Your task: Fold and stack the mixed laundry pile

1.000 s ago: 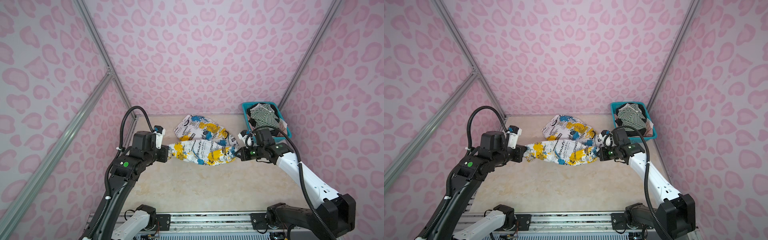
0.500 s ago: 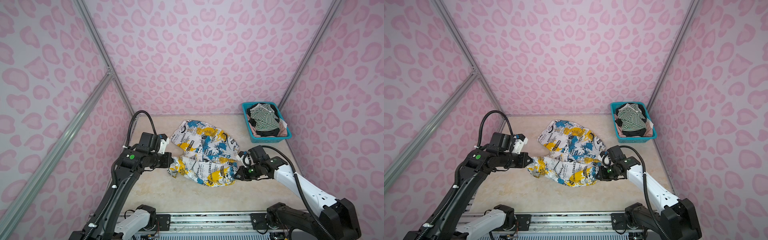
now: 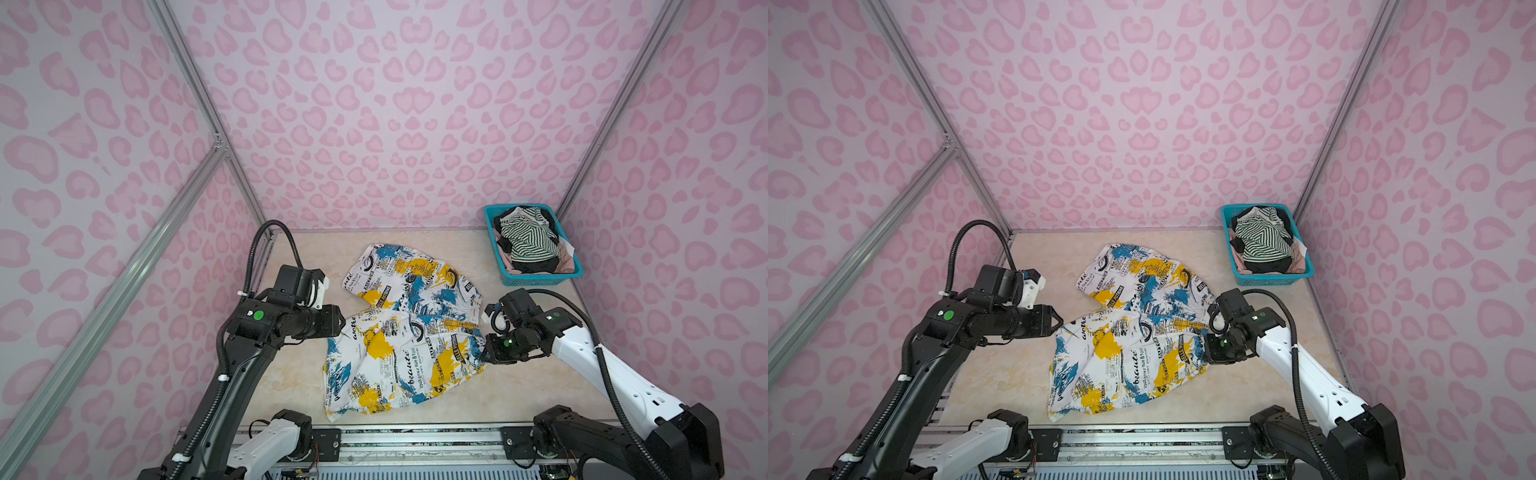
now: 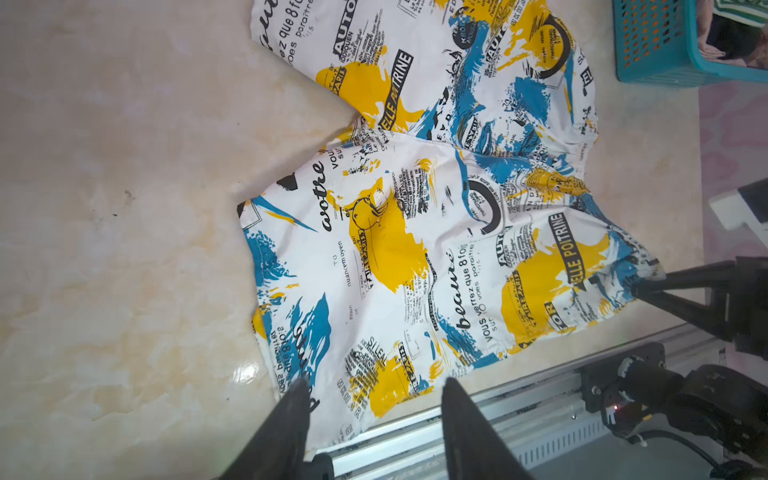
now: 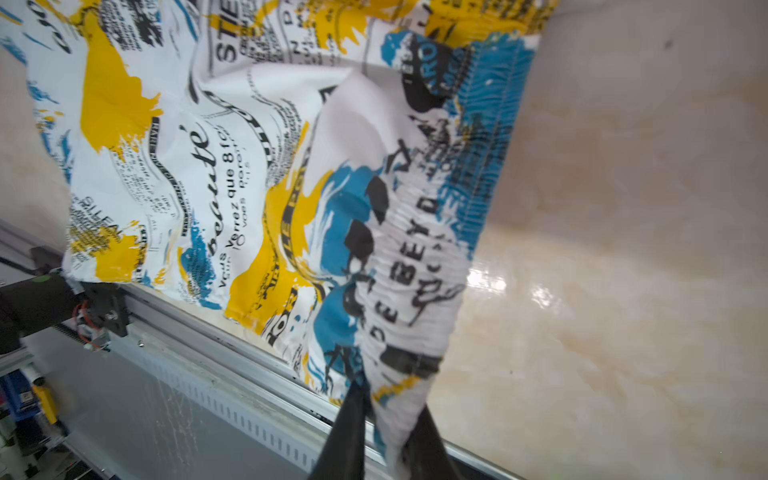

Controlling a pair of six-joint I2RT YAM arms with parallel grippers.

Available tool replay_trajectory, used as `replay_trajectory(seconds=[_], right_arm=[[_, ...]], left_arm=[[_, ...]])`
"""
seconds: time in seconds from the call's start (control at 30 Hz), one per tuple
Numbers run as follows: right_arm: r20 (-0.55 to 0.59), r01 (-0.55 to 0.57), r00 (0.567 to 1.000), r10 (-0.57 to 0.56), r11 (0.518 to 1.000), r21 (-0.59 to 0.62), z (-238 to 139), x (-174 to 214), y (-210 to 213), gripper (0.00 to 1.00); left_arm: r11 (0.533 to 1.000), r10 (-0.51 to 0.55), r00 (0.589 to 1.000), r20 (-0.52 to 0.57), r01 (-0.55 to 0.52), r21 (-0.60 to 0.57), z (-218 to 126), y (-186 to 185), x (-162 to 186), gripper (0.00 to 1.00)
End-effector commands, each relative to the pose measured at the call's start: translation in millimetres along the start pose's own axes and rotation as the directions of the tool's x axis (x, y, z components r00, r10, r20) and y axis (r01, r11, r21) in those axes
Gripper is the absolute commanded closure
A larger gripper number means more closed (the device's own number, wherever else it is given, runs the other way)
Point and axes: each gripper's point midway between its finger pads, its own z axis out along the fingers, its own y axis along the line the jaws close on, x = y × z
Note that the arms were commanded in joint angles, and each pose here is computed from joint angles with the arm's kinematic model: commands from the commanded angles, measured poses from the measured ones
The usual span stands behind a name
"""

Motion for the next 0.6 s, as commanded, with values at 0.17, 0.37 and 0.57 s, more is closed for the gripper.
replay_trajectory(seconds=[0.17, 0.37, 0.57], right_arm=[[0.098, -0.102, 0.992, 0.084, 0.975, 0.199, -12, -10, -34, 0.59], [0.203, -0.064, 0.979, 0.022, 0.977, 0.201, -28, -42, -26, 0.50], [0.298, -0.039, 0.955, 0.008, 0.994, 0.098, -8, -116, -9, 0.44]], left_arm=[[0.958, -0.255, 0.957, 0.139, 0.270, -0.099, 82, 42, -20, 0.55], [0.944, -0.305, 0.946, 0.113, 0.316, -0.096, 123, 49, -20, 0.60], [0.914, -0.363, 0.925, 0.113, 0.377, -0.150, 162, 64, -27, 0.62]])
